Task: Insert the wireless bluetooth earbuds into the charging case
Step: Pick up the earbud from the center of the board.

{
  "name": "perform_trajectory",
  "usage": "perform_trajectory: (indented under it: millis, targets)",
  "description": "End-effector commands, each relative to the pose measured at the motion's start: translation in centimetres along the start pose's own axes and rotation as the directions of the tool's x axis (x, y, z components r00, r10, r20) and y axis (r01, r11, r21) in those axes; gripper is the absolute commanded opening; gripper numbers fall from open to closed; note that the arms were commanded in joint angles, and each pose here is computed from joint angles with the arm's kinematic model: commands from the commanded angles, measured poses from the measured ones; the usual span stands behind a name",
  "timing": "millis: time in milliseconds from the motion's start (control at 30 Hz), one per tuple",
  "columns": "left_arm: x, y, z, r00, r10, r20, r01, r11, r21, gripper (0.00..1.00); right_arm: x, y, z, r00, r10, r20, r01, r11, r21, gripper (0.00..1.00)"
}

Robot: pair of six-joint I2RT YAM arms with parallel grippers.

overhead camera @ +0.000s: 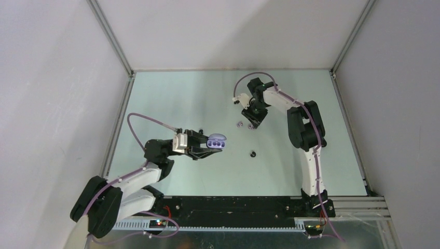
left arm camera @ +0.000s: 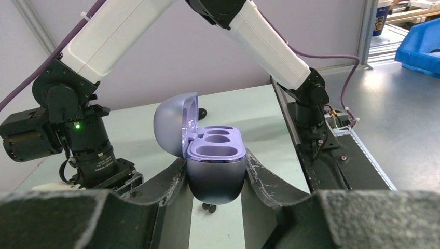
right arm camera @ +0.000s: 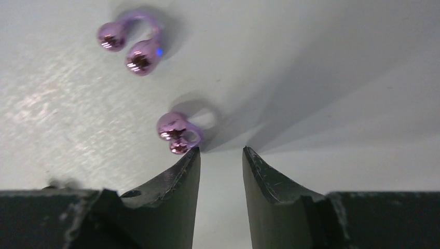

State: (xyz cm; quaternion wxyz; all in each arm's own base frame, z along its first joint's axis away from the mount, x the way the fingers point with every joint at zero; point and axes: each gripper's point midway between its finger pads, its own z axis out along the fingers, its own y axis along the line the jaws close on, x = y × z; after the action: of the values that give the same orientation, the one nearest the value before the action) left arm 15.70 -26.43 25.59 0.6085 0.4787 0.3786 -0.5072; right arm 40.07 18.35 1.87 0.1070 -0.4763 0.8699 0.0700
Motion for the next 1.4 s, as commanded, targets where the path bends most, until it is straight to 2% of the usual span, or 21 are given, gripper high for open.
perform_trajectory:
  millis: [0, 167, 300, 467, 567, 867, 1367]
  targets:
    - [-1.3, -0.2, 0.3, 0.997, 0.077, 0.024, -0.077, 0.997, 0.022, 0.0, 0.5, 3.5, -1.8, 0.999, -0.045, 0.012, 0.047, 0.989, -0.144, 0.4]
    - [-1.4, -0.4, 0.2, 0.996, 0.081, 0.026, -0.082, 0.996, 0.024, 0.0, 0.4, 3.5, -2.7, 0.999, -0.01, 0.034, 0.016, 0.985, -0.173, 0.4]
    - [-1.4, -0.4, 0.2, 0.996, 0.086, 0.026, -0.087, 0.996, 0.025, 0.0, -0.4, 2.1, -4.0, 0.988, 0.121, 0.093, -0.097, 0.969, -0.227, 0.4]
    - [-1.3, -0.4, 0.2, 0.996, 0.087, 0.025, -0.088, 0.996, 0.027, 0.0, -1.4, 0.7, -5.2, 0.933, 0.325, 0.155, -0.259, 0.905, -0.336, 0.42]
    - [-1.3, -0.4, 0.2, 0.996, 0.087, 0.024, -0.087, 0.996, 0.028, 0.0, -1.5, -0.5, -4.5, 0.905, 0.395, 0.158, -0.331, 0.886, -0.324, 0.43]
    - [-1.4, -0.4, 0.2, 0.995, 0.093, 0.025, -0.094, 0.995, 0.026, 0.0, -0.7, -0.1, -1.3, 0.908, 0.413, 0.073, -0.374, 0.876, -0.306, 0.43]
    - [-1.4, -0.5, 0.2, 0.996, 0.09, 0.025, -0.091, 0.995, 0.032, 0.0, -0.7, 0.1, 0.0, 0.917, 0.397, 0.048, -0.369, 0.887, -0.278, 0.3]
